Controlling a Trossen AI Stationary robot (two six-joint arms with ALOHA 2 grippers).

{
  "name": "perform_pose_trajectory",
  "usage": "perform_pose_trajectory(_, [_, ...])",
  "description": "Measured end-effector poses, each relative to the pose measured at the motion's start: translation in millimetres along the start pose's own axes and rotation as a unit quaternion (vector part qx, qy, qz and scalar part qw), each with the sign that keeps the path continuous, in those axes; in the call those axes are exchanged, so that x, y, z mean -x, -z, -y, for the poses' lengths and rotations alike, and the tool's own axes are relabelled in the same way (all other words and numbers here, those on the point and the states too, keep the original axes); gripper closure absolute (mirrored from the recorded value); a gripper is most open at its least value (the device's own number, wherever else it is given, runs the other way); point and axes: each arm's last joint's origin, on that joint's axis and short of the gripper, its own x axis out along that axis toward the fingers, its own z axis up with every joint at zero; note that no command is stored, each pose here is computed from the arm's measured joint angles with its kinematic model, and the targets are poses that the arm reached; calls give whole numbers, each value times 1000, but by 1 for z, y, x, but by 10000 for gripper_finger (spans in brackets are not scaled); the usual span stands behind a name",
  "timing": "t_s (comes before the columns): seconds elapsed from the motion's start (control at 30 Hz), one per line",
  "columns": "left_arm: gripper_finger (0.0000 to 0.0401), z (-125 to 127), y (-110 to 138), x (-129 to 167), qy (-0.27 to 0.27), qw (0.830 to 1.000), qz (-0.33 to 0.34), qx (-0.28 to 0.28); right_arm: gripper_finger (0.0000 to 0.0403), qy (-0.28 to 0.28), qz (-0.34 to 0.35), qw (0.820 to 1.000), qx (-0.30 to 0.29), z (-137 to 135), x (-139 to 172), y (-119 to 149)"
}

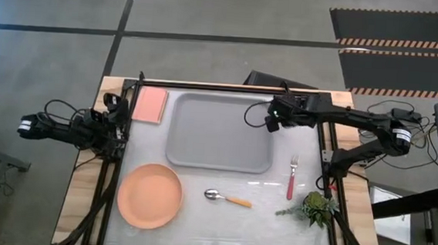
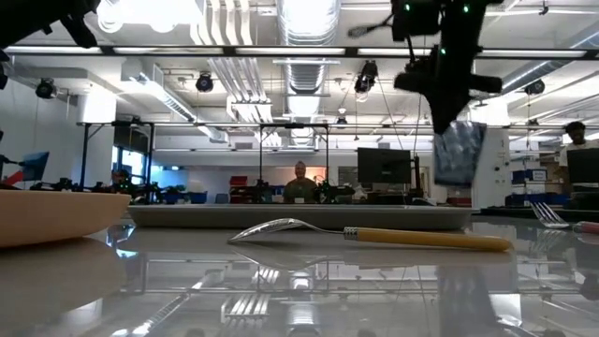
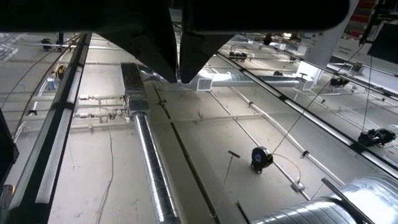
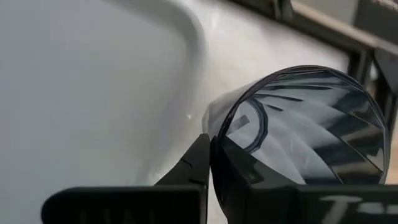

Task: Pick and place plate/cup/fork/spoon on tray
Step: Put the blue cup on the gray tray

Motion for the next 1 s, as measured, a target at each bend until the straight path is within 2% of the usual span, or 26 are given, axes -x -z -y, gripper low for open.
perform_pose_trajectory(0.17, [401, 1, 3, 0, 2, 1000, -7, -2, 394, -63, 57, 995, 47, -29, 9, -21])
perform_pose_trajectory(0.3, [401, 1, 3, 0, 2, 1000, -7, -1, 394, -113, 55, 988, 93, -56, 8, -42])
perform_pose_trajectory(0.47, [401, 1, 5, 1, 5, 1000, -14, -1, 394, -102, 33, 983, 146, -86, -7, -62])
perform_pose_trajectory(0.6, [401, 1, 4, 1, 4, 999, -13, 32, 394, -78, -8, 980, 184, -101, -30, -72])
perform_pose_trajectory(0.8, [401, 1, 5, 1, 5, 999, -15, 34, 394, -36, -63, 973, 218, -111, -58, -80])
perform_pose_trajectory(1.0, [401, 1, 5, 1, 6, 999, -15, 35, 394, -25, -76, 970, 231, -108, -72, -85])
